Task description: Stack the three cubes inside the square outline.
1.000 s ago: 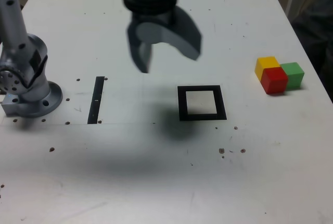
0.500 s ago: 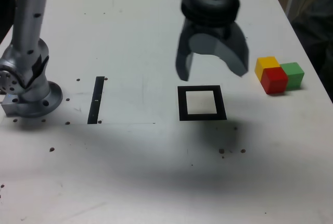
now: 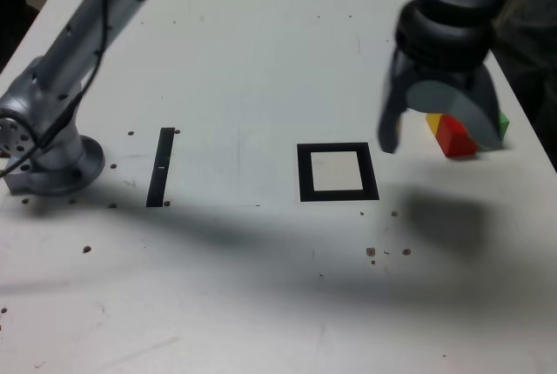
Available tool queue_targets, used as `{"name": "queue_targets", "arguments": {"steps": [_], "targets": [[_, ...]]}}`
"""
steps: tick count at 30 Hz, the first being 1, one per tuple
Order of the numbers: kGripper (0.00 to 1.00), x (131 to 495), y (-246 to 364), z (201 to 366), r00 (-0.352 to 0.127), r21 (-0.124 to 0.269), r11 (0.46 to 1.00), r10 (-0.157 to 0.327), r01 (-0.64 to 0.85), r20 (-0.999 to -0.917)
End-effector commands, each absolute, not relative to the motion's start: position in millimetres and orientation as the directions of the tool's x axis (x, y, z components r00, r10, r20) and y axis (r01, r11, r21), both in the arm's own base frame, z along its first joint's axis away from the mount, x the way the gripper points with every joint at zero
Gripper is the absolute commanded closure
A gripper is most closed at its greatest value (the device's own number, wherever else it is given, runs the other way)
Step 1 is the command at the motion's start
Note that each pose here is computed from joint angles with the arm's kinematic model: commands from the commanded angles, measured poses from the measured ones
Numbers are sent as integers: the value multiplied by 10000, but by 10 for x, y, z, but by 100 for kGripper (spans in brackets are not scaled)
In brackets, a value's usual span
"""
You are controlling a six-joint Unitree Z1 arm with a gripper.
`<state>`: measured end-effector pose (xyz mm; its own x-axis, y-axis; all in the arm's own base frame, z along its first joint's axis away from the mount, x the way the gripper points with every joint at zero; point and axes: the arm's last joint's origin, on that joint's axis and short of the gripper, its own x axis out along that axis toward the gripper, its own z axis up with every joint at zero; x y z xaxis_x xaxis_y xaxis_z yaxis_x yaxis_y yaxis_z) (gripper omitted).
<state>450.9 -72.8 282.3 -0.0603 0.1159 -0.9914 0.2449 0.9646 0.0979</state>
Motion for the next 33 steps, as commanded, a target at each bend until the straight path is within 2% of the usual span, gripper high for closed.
{"name": "queue_targets", "arguments": {"steps": [1,6,15,25,33], "targets": [[3,4590,-694,2826,-424,1050,9638,1188,2452,-9920],[3,4759,-593,2661,-441,1223,9603,1375,2506,-9895],[4,4854,-440,2431,-910,1343,9568,1625,2580,-9825],[7,4905,-357,2266,-1261,1347,9525,1742,2732,-9766],[7,4924,-364,2218,-1326,1251,9503,1684,2852,-9768]]}}
